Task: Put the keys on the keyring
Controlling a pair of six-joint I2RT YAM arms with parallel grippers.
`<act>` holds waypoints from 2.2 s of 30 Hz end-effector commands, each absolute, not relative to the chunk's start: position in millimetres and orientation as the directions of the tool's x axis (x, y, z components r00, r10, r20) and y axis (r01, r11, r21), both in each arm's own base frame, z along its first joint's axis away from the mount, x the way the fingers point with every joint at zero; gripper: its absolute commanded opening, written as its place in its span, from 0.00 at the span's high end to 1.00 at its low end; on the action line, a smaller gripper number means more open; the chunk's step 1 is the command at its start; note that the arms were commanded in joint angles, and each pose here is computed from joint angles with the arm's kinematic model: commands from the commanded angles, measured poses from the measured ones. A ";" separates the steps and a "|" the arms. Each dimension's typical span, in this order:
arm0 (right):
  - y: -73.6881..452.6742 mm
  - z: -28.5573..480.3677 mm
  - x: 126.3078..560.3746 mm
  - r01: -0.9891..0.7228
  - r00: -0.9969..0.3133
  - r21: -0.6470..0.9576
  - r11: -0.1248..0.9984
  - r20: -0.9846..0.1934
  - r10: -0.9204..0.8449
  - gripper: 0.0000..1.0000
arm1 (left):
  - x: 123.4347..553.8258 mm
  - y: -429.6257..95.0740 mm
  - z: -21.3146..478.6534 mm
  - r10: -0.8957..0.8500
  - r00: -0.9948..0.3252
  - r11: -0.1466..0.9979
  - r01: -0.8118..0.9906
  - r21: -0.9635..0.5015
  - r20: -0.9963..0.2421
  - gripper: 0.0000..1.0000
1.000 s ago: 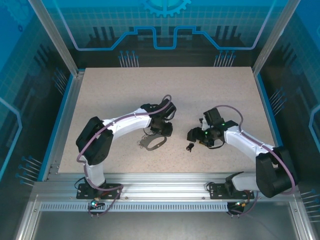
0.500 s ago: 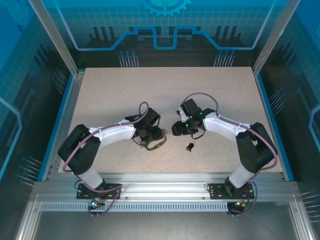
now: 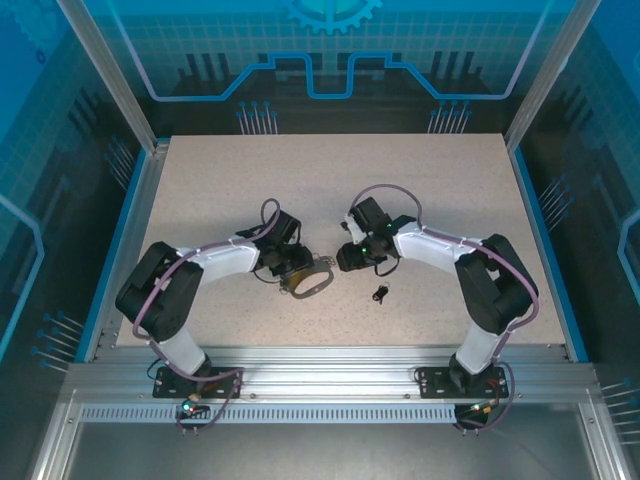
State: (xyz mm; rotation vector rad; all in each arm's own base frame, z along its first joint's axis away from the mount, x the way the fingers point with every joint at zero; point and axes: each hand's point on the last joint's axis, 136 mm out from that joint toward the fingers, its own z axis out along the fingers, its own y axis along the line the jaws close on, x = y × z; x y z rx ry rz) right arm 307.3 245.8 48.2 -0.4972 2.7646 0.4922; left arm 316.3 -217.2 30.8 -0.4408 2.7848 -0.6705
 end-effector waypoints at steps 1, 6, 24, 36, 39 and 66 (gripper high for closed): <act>264.2 51.2 310.3 -0.438 -0.872 0.280 0.854 -0.363 -0.328 0.53 | 327.9 -223.2 24.7 -0.292 -0.943 0.858 -0.183 -0.480 -0.161 0.62; 270.2 47.1 313.2 -0.469 -0.857 0.253 0.846 -0.361 -0.368 0.53 | 348.1 -228.4 26.3 -0.271 -0.948 0.853 -0.156 -0.498 -0.166 0.62; 260.5 47.5 348.5 -0.435 -0.870 0.243 0.867 -0.361 -0.336 0.53 | 376.1 -253.7 106.8 -0.285 -0.940 0.747 -0.095 -0.658 -0.188 0.47; 182.5 60.3 367.1 -0.024 -0.954 0.391 0.920 -0.285 0.096 0.51 | 350.8 -291.3 100.4 -0.449 -0.893 0.642 -0.301 -0.705 -0.028 0.56; 172.3 64.9 361.8 0.001 -0.952 0.387 0.922 -0.282 0.120 0.50 | 343.6 -299.7 96.1 -0.506 -0.862 0.637 -0.357 -0.683 -0.021 0.60; 155.4 61.1 328.9 0.029 -0.952 0.397 0.917 -0.268 0.146 0.49 | 345.5 -314.1 83.3 0.363 -0.876 0.853 0.449 -0.264 -0.319 0.70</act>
